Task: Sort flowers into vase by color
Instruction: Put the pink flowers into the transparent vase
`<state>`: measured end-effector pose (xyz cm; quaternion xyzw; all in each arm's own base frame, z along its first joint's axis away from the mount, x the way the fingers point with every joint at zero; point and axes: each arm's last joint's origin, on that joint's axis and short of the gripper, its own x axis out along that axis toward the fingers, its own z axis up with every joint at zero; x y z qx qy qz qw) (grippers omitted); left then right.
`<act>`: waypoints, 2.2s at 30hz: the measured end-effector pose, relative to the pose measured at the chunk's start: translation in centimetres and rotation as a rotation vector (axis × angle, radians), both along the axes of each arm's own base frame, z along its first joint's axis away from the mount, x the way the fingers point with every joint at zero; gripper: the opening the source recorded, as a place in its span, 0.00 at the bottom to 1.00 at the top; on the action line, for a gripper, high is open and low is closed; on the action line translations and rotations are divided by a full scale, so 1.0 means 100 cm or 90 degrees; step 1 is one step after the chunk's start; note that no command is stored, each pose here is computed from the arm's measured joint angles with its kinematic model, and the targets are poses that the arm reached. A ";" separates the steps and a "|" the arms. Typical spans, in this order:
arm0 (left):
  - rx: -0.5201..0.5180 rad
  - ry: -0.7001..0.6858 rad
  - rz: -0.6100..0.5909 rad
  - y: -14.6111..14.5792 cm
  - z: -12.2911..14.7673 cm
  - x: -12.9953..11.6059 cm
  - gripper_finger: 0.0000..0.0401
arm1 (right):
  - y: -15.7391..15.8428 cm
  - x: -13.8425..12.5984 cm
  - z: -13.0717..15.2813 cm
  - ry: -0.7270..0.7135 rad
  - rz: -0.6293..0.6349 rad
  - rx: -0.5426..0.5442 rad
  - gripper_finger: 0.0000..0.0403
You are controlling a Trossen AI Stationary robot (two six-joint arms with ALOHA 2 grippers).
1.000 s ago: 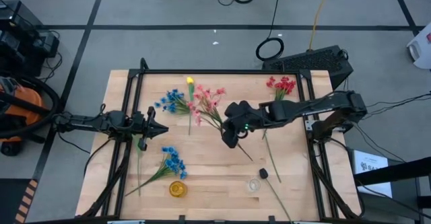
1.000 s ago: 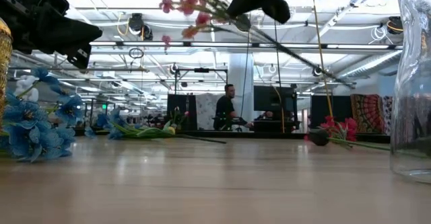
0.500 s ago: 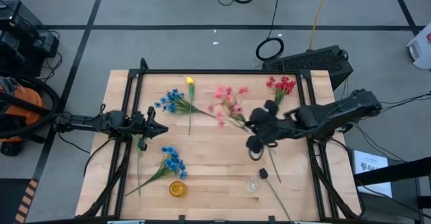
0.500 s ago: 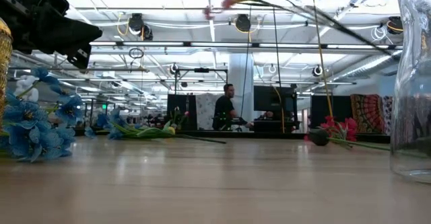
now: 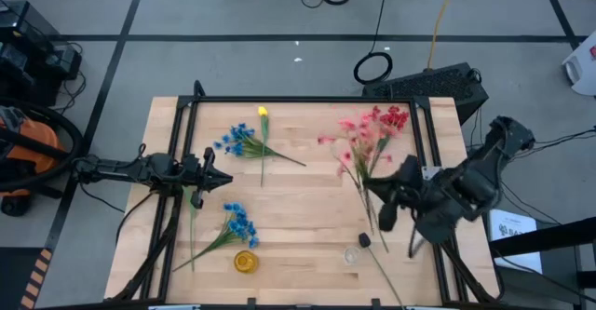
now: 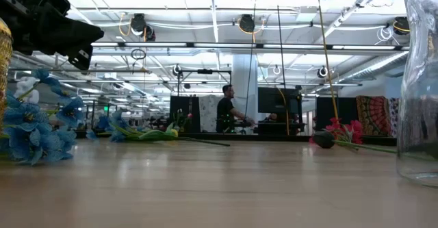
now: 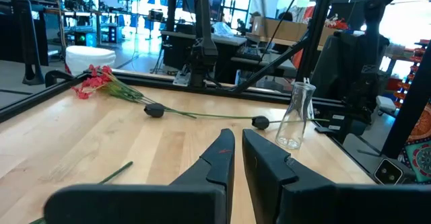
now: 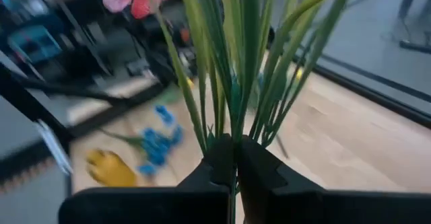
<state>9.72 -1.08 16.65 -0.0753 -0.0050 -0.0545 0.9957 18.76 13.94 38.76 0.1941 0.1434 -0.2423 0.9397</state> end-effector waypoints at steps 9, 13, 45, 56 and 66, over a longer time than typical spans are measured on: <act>0.000 0.000 0.000 0.000 0.000 0.000 0.09 | 0.037 0.006 -0.008 -0.091 -0.016 0.030 0.00; 0.000 0.000 0.000 0.000 0.000 0.000 0.09 | 0.049 0.016 -0.016 -0.094 -0.017 0.032 0.00; 0.000 0.000 0.000 0.000 0.000 0.000 0.09 | 0.111 0.037 -0.134 -0.043 -0.088 -0.097 0.03; 0.000 0.000 0.000 0.000 0.000 0.000 0.09 | 0.114 0.034 -0.139 0.022 -0.066 -0.064 0.05; 0.000 0.000 0.000 0.000 0.000 0.000 0.09 | 0.111 0.031 -0.133 0.045 -0.060 -0.044 0.05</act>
